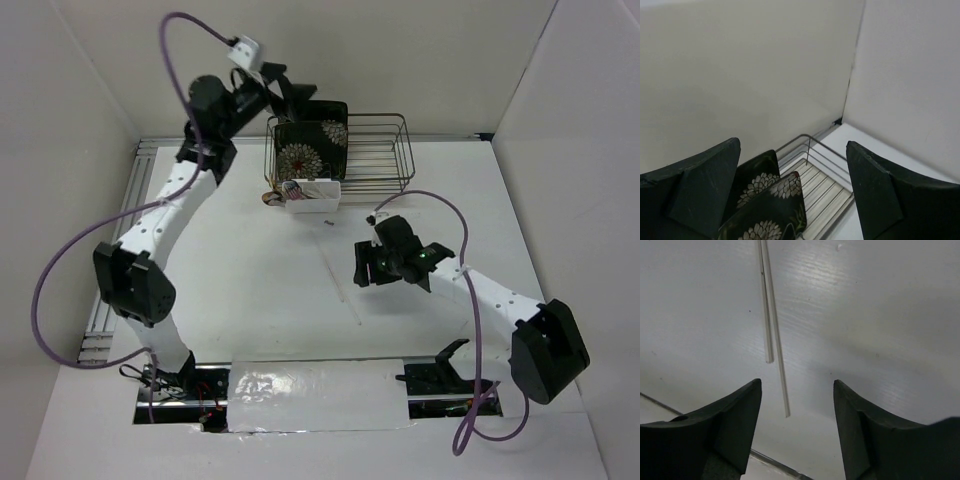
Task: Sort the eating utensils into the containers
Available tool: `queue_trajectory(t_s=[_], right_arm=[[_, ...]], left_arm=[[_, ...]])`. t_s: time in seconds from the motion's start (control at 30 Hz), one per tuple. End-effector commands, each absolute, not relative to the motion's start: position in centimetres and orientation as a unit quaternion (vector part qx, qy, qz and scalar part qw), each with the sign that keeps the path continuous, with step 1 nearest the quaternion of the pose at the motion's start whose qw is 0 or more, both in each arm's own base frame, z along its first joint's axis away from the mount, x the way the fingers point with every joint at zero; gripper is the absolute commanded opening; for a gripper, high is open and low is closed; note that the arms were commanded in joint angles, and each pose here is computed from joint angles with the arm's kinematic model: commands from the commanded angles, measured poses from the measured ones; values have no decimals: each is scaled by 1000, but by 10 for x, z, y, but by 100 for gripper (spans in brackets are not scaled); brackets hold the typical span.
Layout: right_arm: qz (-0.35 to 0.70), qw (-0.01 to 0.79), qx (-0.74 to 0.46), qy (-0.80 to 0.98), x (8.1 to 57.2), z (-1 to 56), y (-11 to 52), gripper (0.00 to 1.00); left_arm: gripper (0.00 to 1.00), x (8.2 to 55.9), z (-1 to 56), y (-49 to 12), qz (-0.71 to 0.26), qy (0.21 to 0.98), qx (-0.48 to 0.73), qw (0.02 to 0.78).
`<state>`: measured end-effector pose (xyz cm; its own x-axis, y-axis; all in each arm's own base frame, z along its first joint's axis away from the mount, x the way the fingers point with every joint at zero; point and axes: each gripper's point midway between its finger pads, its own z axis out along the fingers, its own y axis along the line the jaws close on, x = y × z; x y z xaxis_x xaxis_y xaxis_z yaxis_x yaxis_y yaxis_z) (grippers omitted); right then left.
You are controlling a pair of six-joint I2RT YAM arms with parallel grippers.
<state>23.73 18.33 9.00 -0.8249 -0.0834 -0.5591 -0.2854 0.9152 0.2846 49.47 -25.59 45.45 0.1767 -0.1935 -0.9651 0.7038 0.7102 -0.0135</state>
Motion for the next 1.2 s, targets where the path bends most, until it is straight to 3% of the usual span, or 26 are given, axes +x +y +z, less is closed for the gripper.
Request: queue_trajectory(t_s=[0.0, 0.07, 0.1, 0.13, 0.57, 0.93, 1.07, 1.17], right_arm=[[182, 287, -129, 932, 236, 84, 199, 63], [173, 274, -139, 936, 231, 74, 203, 54], [168, 270, -147, 937, 228, 71, 206, 53], [169, 265, -154, 937, 224, 68, 210, 52], [139, 219, -190, 947, 185, 31, 218, 45], [82, 205, -181, 958, 184, 8, 214, 37], [65, 191, -178, 963, 181, -4, 210, 29], [54, 185, -181, 964, 181, -10, 210, 0]], left_arm=[[100, 461, 509, -200, -305, 614, 131, 716], [100, 449, 503, -184, -309, 639, 113, 696], [100, 445, 478, -178, -305, 667, 102, 672], [100, 425, 488, -170, -304, 661, 103, 678], [100, 319, 355, -105, -259, 787, -3, 560], [100, 296, 327, -99, -266, 810, -23, 522], [100, 293, 315, -101, -272, 818, -26, 506], [97, 288, 302, -106, -288, 823, -23, 489]])
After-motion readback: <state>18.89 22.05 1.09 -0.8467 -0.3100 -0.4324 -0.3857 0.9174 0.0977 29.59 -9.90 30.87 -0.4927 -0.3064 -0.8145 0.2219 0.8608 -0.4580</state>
